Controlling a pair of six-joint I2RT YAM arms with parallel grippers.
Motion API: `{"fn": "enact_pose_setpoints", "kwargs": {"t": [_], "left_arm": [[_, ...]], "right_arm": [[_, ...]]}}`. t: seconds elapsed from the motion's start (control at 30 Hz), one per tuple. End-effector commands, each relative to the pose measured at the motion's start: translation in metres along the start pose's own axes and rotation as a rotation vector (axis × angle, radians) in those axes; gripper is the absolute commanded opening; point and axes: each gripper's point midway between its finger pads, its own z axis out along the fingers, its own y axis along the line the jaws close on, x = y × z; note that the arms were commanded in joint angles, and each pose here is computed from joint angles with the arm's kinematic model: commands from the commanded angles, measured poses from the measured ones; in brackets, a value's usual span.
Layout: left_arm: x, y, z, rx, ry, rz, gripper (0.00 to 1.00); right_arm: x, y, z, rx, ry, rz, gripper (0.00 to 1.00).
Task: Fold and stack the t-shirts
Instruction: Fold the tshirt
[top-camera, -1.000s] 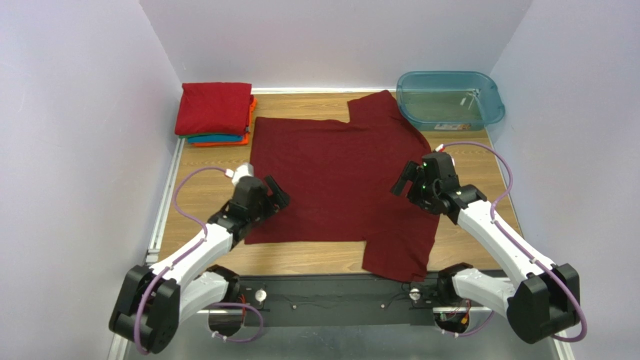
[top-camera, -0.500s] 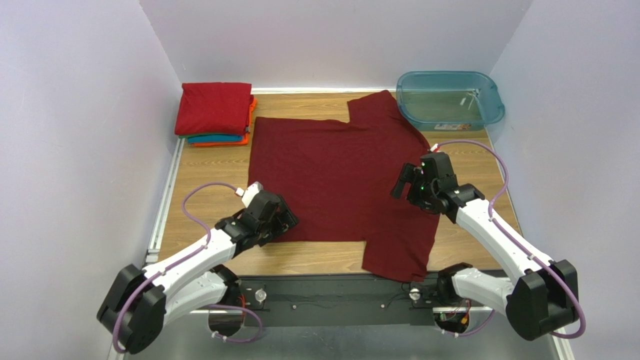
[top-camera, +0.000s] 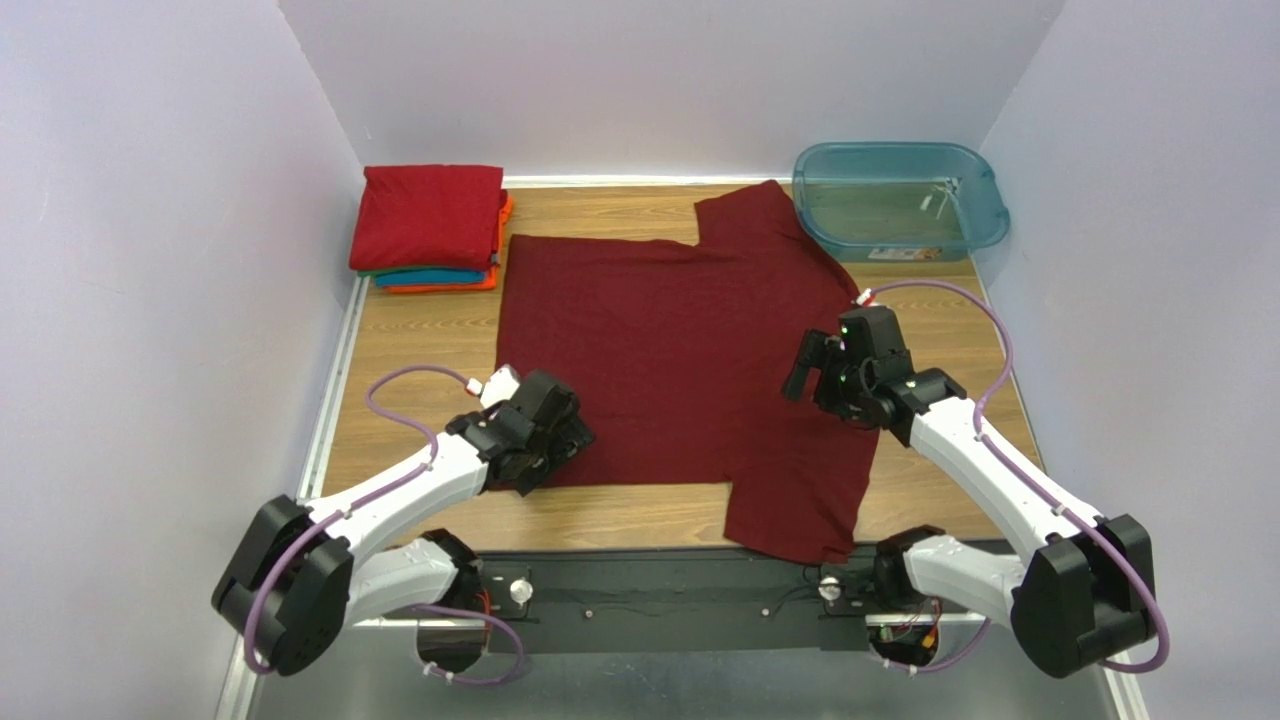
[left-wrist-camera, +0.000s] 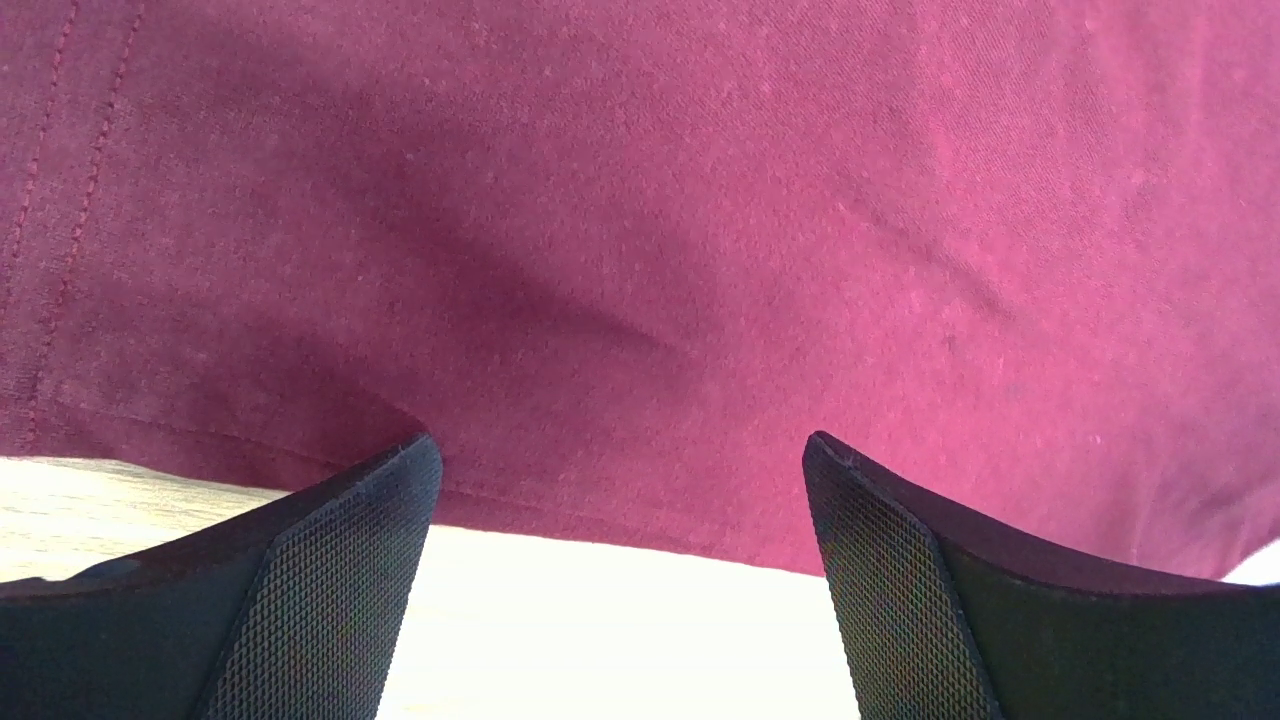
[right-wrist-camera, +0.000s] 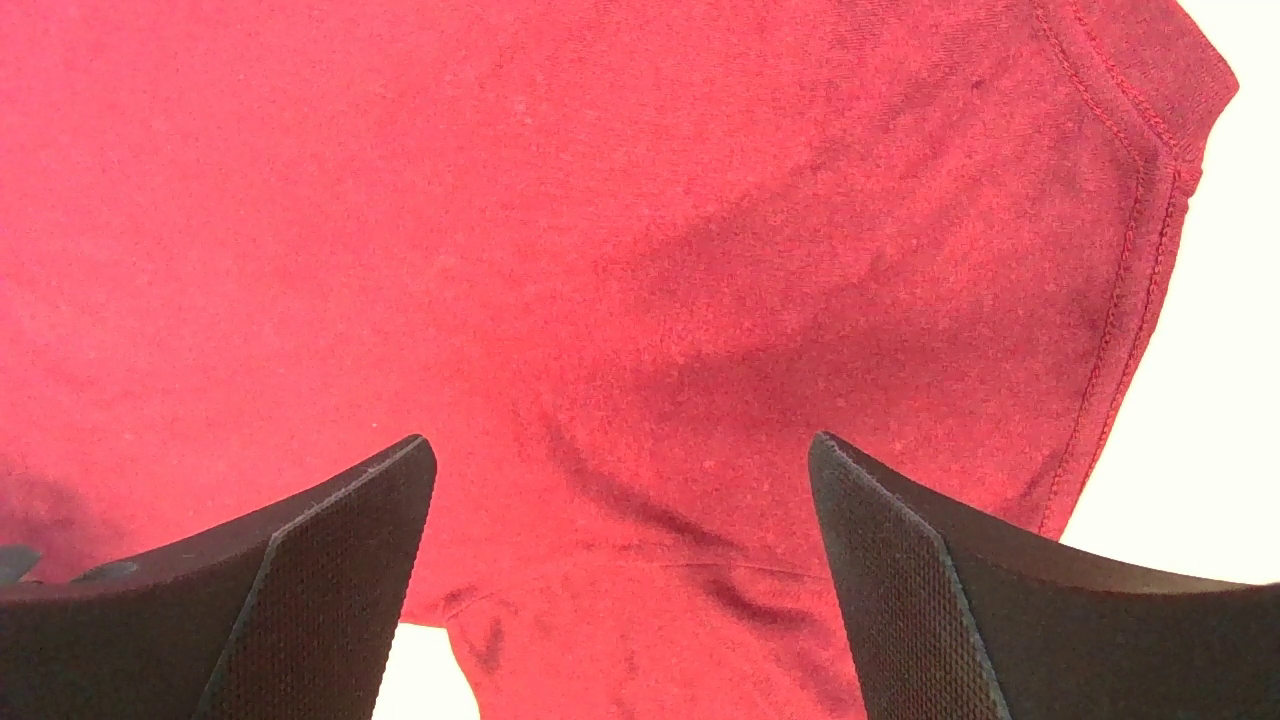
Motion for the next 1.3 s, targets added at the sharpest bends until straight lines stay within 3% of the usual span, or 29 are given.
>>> {"fn": "enact_pose_setpoints", "kwargs": {"t": [0.0, 0.43, 0.6, 0.7, 0.87, 1.27], "left_arm": [[-0.001, 0.027, 0.004, -0.156, -0.013, -0.007, 0.99], [-0.045, 0.008, -0.014, -0.246, -0.102, -0.035, 0.98], [-0.057, 0.038, -0.023, -0.340, -0.151, -0.169, 0.98], [-0.061, 0.042, -0.021, -0.355, -0.135, -0.148, 0.98], [-0.045, 0.055, -0.009, -0.474, -0.045, -0.131, 0.98], [0.008, 0.044, -0.012, -0.423, 0.112, -0.150, 0.98]], "right_arm": [[0.003, -0.004, 0.005, 0.017, -0.004, -0.022, 1.00], [0.010, -0.001, 0.014, 0.004, 0.044, -0.036, 1.00], [0.008, -0.001, 0.012, -0.005, 0.020, -0.034, 1.00], [0.008, 0.000, 0.013, -0.010, 0.022, -0.032, 1.00], [0.010, -0.001, 0.014, -0.010, 0.025, -0.033, 1.00], [0.017, -0.001, 0.018, -0.012, 0.057, -0.036, 1.00]]}}
